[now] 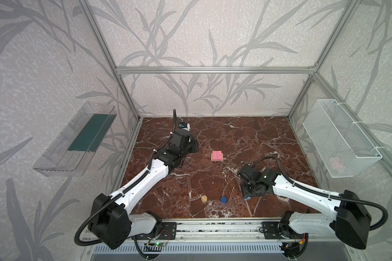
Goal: Build the wood block tower
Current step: 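Lower the right gripper onto the light-blue cube and grasp it while the left gripper rises, then lift the light-blue cube with the right gripper and carry it over the pink blocks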
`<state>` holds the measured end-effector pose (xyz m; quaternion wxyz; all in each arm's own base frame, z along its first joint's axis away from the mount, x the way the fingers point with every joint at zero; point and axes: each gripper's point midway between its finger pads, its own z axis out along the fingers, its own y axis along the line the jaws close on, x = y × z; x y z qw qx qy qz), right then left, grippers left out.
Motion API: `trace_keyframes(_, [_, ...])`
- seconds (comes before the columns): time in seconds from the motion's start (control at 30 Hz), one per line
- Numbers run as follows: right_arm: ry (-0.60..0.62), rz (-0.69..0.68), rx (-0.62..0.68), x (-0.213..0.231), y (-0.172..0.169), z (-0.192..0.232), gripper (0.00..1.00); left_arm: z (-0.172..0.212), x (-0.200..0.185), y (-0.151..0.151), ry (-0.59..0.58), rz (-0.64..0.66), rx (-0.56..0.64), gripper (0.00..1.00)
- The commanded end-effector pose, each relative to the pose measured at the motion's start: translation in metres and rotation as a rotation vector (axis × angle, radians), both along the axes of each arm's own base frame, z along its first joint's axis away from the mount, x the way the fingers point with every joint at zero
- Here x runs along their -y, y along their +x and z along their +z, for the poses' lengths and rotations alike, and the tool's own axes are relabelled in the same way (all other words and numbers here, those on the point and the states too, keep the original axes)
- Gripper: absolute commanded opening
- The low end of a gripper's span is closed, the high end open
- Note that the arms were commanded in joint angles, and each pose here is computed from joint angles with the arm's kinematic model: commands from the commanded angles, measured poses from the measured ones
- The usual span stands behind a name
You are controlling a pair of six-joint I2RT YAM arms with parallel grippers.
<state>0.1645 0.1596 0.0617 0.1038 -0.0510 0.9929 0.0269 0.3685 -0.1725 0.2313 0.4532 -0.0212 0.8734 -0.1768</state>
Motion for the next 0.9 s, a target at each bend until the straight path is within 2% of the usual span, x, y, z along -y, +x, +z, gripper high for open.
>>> trace_keyframes(0.0, [-0.026,-0.007,-0.035,0.002,-0.008,-0.010,0.60,0.005,-0.006,-0.004,-0.002,0.005,0.016,0.28])
trace_keyframes(0.37, [-0.022,-0.012,-0.055,-0.002,-0.011,-0.023,0.59,0.002,-0.004,-0.002,-0.008,-0.001,0.005,0.28])
trace_keyframes(0.87, [-0.071,-0.005,-0.079,-0.006,-0.011,-0.032,0.35,0.000,-0.005,-0.001,-0.008,0.002,-0.003,0.28])
